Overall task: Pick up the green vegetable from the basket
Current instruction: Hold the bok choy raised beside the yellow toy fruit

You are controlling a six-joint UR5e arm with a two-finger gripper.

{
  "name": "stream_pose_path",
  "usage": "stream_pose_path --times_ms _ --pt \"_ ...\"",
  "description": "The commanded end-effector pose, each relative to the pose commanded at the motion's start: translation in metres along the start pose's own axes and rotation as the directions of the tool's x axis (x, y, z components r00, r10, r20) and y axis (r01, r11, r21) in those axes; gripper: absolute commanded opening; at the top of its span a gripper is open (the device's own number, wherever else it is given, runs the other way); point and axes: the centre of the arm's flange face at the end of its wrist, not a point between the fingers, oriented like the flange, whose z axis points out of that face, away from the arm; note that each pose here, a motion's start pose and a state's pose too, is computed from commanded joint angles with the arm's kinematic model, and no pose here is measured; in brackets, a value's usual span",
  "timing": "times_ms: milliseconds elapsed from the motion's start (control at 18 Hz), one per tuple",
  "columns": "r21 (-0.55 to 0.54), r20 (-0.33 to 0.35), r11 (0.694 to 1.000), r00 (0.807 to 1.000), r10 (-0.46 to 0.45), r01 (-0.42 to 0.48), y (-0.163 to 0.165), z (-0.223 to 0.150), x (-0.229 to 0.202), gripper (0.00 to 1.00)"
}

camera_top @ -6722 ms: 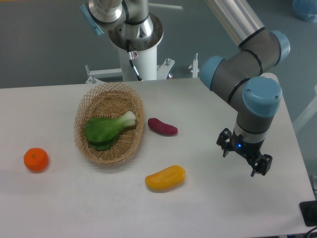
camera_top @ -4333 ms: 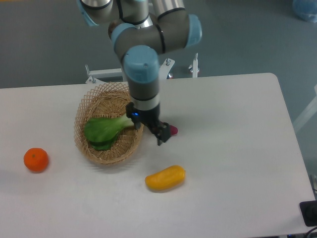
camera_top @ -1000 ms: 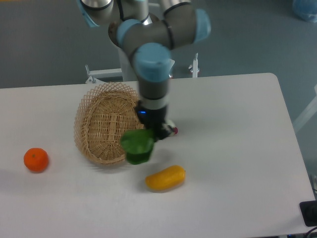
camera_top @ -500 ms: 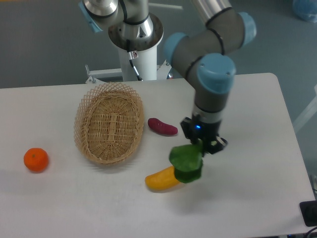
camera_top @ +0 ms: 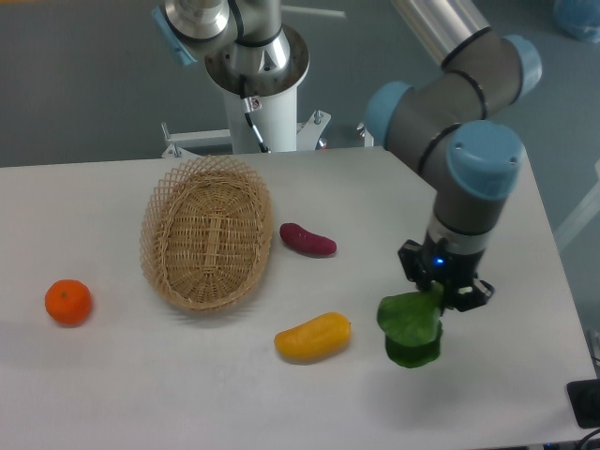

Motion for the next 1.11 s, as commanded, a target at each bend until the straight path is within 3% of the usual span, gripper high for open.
stream_pose_path --times_ms 333,1111 --pt "-0.080 0.003 0.995 0.998 0.064 -0.064 0.015 0.014 -0.018 0.39" --pt "-0.080 0.008 0.994 0.997 0.082 -0.081 0.016 0.016 -0.019 0.39"
